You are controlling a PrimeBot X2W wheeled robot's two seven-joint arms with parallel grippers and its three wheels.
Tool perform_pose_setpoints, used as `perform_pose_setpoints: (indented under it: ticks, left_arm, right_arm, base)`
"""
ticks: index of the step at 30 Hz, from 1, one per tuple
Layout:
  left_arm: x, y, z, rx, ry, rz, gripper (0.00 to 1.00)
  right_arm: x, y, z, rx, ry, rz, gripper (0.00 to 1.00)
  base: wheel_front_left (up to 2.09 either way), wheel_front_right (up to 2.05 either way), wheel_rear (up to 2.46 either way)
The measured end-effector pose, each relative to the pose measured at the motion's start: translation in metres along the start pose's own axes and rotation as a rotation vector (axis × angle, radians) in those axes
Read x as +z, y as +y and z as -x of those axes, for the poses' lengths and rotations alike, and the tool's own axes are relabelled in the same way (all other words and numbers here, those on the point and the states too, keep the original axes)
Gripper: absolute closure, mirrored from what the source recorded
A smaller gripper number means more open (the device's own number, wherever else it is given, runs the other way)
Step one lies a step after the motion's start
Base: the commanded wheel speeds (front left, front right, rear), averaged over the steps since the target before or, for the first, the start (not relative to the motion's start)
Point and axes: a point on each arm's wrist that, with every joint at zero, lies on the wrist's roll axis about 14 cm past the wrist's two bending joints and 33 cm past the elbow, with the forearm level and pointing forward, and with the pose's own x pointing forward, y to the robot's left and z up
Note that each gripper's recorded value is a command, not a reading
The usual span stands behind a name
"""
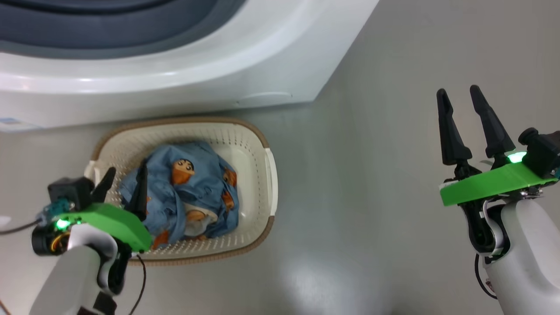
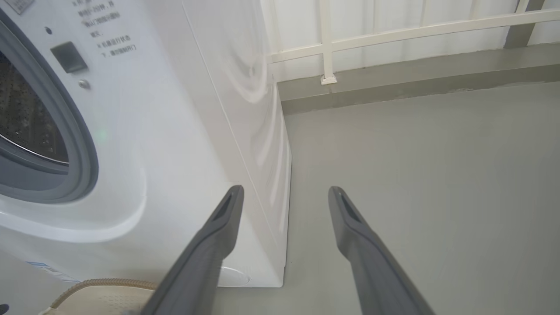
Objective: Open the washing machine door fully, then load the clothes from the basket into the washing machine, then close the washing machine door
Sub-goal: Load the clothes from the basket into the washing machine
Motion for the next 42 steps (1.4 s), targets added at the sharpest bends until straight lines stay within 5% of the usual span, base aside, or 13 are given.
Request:
perform_pose_setpoints:
  ticks: [22,42]
  left_arm:
    - [-0.144,0.026,-0.07,0.017,0.542,-0.032,0.0]
    - [-0.201,0.028,-0.122,-0.008,0.72,-0.073,0.0]
  right_arm:
    - [-0.075,-0.023,-0.037,-0.052,0.111,-0.019,0.0]
    - [-0.112,-0.056,-0.026,-0.14,0.195,0.013,0.0]
  base:
    - [0.0,0.0,0.0]
    - [0.0,0.0,0.0]
